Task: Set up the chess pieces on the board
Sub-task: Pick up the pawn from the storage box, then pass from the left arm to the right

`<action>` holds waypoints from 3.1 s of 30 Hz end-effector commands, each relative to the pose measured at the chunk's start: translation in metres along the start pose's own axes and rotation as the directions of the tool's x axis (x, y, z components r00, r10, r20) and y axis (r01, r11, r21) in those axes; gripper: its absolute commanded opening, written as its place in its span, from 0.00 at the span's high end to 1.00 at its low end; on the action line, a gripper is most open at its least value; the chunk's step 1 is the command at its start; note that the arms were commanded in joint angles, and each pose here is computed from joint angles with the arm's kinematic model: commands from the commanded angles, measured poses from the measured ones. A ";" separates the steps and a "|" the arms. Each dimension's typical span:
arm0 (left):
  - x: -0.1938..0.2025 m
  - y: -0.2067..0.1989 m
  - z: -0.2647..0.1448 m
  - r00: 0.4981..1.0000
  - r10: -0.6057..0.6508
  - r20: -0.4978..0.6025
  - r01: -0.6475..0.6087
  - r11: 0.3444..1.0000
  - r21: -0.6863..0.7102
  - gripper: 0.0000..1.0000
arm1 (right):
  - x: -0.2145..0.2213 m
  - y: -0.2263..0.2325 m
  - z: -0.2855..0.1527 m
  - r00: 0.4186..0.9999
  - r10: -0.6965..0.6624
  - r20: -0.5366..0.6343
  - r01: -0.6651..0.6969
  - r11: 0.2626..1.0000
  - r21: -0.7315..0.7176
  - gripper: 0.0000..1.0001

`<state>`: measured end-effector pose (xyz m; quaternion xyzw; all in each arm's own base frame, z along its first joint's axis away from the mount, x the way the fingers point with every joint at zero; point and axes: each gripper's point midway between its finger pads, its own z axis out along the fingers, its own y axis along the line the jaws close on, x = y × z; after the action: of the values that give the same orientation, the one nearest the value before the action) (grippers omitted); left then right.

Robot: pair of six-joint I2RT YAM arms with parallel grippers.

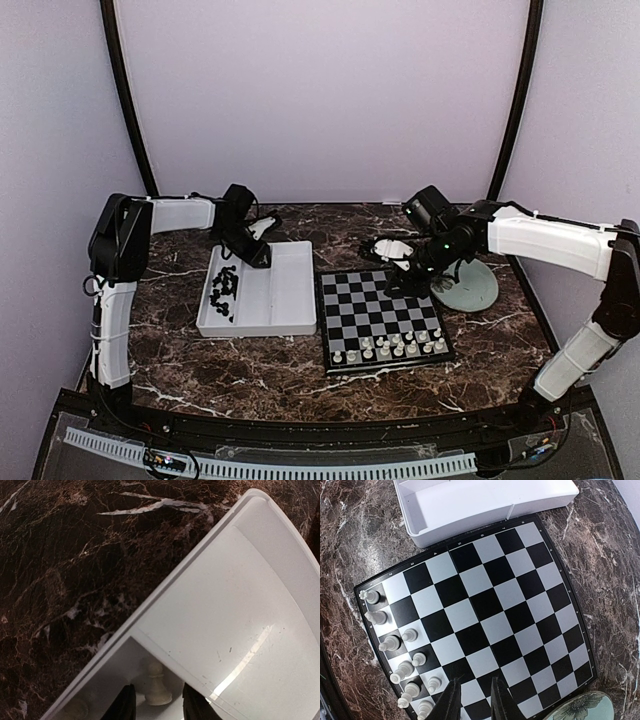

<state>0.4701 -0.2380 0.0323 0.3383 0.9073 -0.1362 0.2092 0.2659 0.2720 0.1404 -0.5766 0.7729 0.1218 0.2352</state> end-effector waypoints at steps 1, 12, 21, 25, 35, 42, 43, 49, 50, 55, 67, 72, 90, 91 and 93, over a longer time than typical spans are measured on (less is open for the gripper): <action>0.007 -0.010 0.009 0.998 -0.062 -0.019 0.063 0.998 0.025 0.67 | -0.011 -0.004 -0.002 0.999 0.004 0.034 -0.005 1.000 0.002 0.77; 0.009 -0.012 0.006 0.996 -0.081 -0.037 0.081 0.997 -0.001 0.75 | -0.012 -0.005 -0.002 0.999 0.005 0.035 -0.006 1.000 0.003 0.77; 0.013 -0.016 -0.017 0.997 -0.063 -0.044 0.062 0.998 -0.018 0.82 | -0.015 -0.005 -0.002 0.999 0.007 0.038 -0.007 1.000 -0.004 0.77; 0.009 -0.019 -0.039 0.998 -0.056 -0.013 0.055 0.998 -0.028 0.85 | -0.019 -0.006 -0.004 0.999 0.006 0.045 -0.006 1.000 -0.006 0.77; -0.007 -0.075 -0.117 0.984 -0.078 0.160 0.056 0.989 0.138 0.89 | -0.073 -0.006 -0.022 0.978 0.081 0.194 -0.054 0.989 -0.138 0.77; -0.030 -0.168 -0.190 0.887 0.102 0.450 -0.220 0.950 0.220 0.87 | -0.147 0.003 -0.037 0.906 0.284 0.313 -0.125 0.888 -0.443 0.72; -0.026 -0.176 -0.189 0.883 0.108 0.457 -0.232 0.947 0.223 0.86 | -0.153 0.006 -0.033 0.898 0.322 0.301 -0.140 0.856 -0.498 0.71; -0.030 -0.214 -0.217 0.819 0.171 0.547 -0.315 0.932 0.181 0.85 | -0.177 0.027 -0.036 0.846 0.487 0.216 -0.168 0.629 -0.759 0.64; -0.030 -0.219 -0.217 0.815 0.182 0.550 -0.326 0.929 0.176 0.85 | -0.177 0.029 -0.037 0.839 0.505 0.203 -0.171 0.598 -0.783 0.63; -0.033 -0.231 -0.218 0.806 0.217 0.551 -0.356 0.921 0.158 0.85 | -0.180 0.039 -0.044 0.814 0.561 0.151 -0.167 0.475 -0.864 0.61; -0.040 -0.244 -0.213 0.805 0.242 0.541 -0.389 0.905 0.174 0.85 | -0.183 0.038 -0.044 0.799 0.588 0.129 -0.175 0.432 -0.885 0.61; -0.041 -0.245 -0.209 0.806 0.248 0.538 -0.393 0.903 0.172 0.85 | -0.185 0.038 -0.045 0.797 0.591 0.126 -0.173 0.422 -0.890 0.65; -0.040 -0.248 -0.204 0.807 0.262 0.530 -0.405 0.898 0.173 0.82 | -0.183 0.033 -0.040 0.794 0.587 0.155 -0.179 0.470 -0.865 0.91; -0.040 -0.248 -0.204 0.806 0.263 0.530 -0.406 0.897 0.174 0.81 | -0.184 0.033 -0.040 0.795 0.584 0.161 -0.177 0.478 -0.860 0.91; -0.038 -0.248 -0.202 0.810 0.263 0.525 -0.407 0.896 0.178 0.76 | -0.184 0.031 -0.040 0.797 0.578 0.175 -0.176 0.500 -0.848 0.92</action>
<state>0.2737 -0.3589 0.2429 0.4679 0.7320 -0.3014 0.3929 0.2643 0.4173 0.2462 -0.3598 0.6781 0.6396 0.0402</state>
